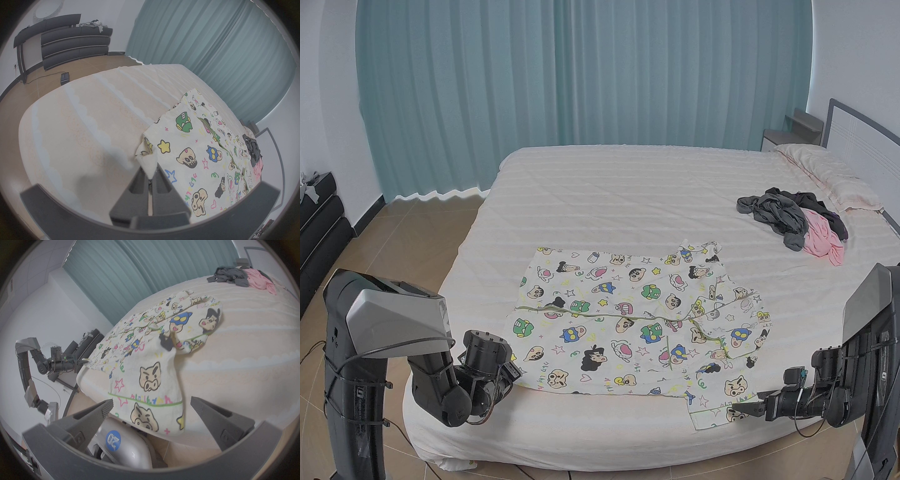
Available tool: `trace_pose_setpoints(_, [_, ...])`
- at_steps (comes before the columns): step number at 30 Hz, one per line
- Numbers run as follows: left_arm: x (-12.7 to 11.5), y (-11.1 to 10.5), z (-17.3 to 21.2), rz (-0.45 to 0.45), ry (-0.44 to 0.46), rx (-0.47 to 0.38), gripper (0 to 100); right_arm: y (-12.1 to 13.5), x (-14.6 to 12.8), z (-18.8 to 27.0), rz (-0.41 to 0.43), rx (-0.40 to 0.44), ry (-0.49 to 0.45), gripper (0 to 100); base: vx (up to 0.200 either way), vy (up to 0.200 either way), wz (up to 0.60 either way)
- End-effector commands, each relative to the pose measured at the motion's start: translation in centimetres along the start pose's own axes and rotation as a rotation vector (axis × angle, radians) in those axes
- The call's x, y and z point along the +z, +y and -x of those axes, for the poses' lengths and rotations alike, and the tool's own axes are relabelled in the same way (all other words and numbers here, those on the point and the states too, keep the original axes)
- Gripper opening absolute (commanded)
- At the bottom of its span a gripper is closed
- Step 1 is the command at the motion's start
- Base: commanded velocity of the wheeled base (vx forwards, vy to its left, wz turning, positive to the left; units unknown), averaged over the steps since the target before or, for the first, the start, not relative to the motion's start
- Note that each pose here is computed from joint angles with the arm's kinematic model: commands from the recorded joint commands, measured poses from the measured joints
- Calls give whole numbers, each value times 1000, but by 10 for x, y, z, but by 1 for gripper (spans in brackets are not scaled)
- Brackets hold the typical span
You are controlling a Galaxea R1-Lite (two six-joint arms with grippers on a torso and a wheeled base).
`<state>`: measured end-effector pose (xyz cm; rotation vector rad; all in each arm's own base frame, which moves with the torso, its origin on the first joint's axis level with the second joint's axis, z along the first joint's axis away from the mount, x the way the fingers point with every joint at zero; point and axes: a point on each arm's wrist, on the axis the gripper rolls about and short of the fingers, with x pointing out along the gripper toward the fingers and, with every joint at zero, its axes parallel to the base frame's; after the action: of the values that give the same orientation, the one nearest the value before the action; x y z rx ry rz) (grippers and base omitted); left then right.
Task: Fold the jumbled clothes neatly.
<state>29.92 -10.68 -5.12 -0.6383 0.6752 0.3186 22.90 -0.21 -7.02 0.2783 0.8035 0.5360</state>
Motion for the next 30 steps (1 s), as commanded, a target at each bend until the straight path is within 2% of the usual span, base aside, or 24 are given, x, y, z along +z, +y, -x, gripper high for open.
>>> trace_pose_setpoints(1, [0,0,0,0,0,0,0,-2,-5,-4,-9,6,17,100,0,0,0])
trace_pose_setpoints(2, [-1,-1,0,-2,2,-2,0,-2,-5,-4,-9,12,17,100,0,0,0])
trace_pose_setpoints(3, [0,0,0,0,0,0,0,-2,-5,-4,-9,14,17,0,0,0,0])
trace_pose_setpoints(11, [-2,3,2,-10,8,10,0,-1,-6,2,-23,28,16,0,0,0,0])
trace_pose_setpoints(15, [-4,2,12,-14,1,-20,0,3,-9,15,-54,46,25,0,0,0,0])
trace_pose_setpoints(22, [-11,-1,34,-56,17,-52,0,6,-6,40,-75,13,28,0,0,0,0])
trace_pose_setpoints(30, [-12,5,40,-129,28,-35,0,25,-8,62,-103,24,137,0,0,0,0])
